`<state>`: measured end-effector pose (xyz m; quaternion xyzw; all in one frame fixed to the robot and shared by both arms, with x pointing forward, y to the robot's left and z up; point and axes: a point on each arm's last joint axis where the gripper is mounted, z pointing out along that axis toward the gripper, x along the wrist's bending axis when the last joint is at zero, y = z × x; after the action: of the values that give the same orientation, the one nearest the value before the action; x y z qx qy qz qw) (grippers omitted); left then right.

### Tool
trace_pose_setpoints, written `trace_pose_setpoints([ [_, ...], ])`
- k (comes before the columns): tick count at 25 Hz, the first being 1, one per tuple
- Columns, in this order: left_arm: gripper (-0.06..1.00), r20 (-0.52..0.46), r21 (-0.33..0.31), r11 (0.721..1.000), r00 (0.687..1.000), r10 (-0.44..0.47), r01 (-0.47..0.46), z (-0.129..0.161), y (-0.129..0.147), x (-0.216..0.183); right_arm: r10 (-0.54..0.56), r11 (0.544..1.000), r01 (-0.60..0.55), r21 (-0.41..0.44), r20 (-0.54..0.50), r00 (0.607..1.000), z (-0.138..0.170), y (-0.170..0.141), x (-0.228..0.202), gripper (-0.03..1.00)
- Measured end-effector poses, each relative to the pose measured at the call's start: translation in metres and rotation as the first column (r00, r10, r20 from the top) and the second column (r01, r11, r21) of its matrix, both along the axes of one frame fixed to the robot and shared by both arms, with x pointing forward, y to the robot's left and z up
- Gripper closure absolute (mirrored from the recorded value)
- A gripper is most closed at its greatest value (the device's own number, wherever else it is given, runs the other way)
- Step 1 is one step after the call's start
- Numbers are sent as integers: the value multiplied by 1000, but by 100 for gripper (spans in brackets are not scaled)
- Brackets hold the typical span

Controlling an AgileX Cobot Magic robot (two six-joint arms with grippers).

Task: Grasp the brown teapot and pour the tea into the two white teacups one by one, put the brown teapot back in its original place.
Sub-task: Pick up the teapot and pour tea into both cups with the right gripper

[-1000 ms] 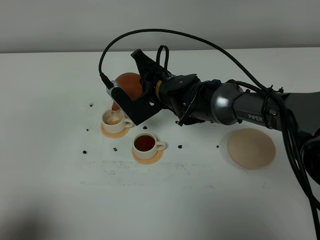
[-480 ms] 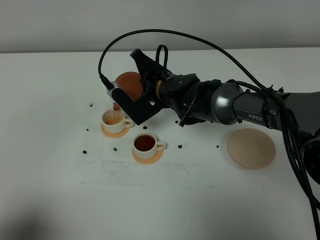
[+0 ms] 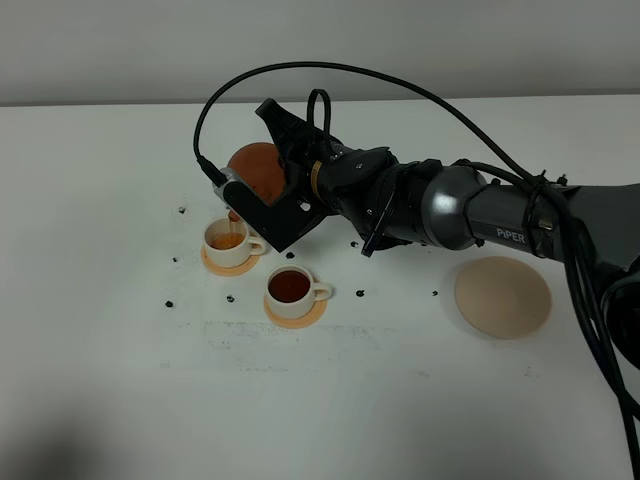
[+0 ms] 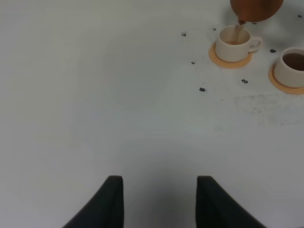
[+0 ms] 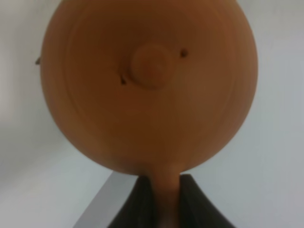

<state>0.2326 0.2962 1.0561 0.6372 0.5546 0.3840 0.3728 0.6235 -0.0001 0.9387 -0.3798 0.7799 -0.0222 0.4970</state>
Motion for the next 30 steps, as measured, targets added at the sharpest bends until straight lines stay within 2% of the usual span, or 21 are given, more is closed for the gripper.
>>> trace_pose_setpoints([
  [14, 58, 0, 0, 1000, 1000, 0, 0, 0, 0, 0, 17, 1000, -17, 3, -7, 1000, 0, 1, -1, 88],
  [30, 58, 0, 0, 1000, 1000, 0, 0, 0, 0, 0, 58, 997, -56, -58, 18, 998, 0, 1, -1, 88],
])
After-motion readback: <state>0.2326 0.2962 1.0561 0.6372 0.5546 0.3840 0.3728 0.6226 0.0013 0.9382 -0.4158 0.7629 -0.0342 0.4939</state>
